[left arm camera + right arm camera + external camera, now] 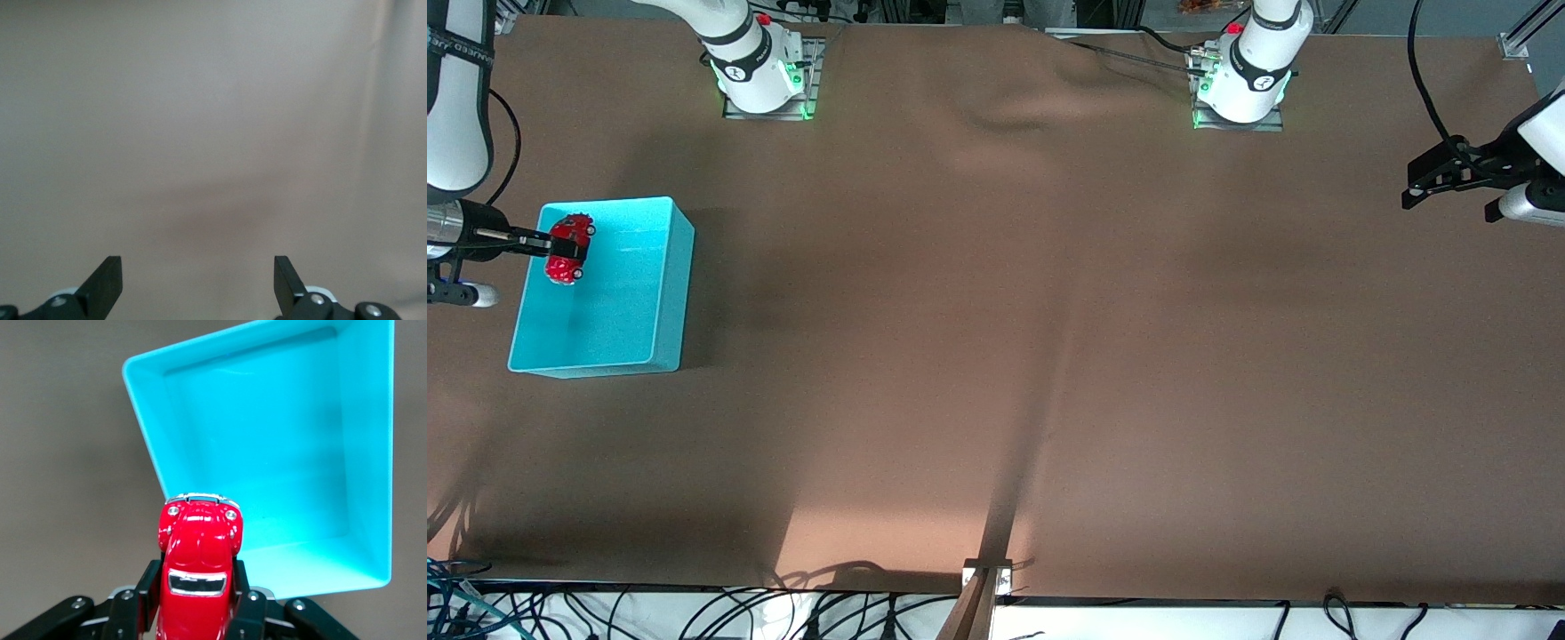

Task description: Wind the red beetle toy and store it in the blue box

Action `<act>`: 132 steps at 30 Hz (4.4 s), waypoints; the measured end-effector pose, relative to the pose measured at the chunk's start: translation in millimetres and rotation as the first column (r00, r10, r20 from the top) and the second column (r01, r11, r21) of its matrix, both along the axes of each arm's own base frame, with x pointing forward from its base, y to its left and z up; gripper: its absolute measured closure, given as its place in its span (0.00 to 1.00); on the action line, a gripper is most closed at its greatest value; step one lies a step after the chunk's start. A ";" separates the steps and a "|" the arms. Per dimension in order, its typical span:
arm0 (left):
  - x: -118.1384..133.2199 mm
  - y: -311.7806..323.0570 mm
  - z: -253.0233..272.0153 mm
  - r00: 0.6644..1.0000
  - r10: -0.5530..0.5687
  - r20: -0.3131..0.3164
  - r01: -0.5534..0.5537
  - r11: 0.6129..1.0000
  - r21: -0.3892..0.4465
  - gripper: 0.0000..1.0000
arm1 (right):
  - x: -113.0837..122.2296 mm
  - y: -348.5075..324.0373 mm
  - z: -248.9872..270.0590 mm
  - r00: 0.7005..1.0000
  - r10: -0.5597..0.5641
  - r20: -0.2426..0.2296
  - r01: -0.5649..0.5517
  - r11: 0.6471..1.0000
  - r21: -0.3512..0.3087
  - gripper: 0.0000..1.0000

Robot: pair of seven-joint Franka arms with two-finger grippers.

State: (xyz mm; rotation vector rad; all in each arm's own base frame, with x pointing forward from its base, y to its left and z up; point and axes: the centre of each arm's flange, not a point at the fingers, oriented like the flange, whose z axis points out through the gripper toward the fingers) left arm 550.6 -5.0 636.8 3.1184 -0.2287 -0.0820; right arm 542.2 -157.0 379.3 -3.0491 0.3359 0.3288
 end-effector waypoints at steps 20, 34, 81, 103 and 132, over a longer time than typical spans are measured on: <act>0.0 0.0 0.0 1.000 0.000 0.000 0.000 1.000 0.000 0.00 | -31.6 -10.8 -78.7 0.853 -0.521 0.005 0.517 0.845 -0.133 0.54; 0.0 0.1 0.0 1.000 0.000 0.000 0.000 1.000 0.000 0.00 | -85.1 -21.9 -145.4 0.809 -0.588 0.012 0.579 0.792 -0.193 0.54; 0.0 2.5 0.0 1.000 0.005 0.000 -0.005 1.000 -0.003 0.00 | 28.7 6.6 75.2 0.948 -0.318 0.008 0.318 0.948 -0.036 0.00; 0.0 3.2 0.0 1.000 0.006 0.000 -0.006 1.000 -0.003 0.00 | 33.7 104.1 203.6 0.995 0.092 0.033 -0.091 0.995 -0.031 0.00; 0.4 9.8 -0.7 1.000 0.018 -0.001 -0.018 1.000 -0.003 0.00 | 41.7 157.7 199.5 0.976 0.214 0.044 -0.211 0.975 -0.067 0.00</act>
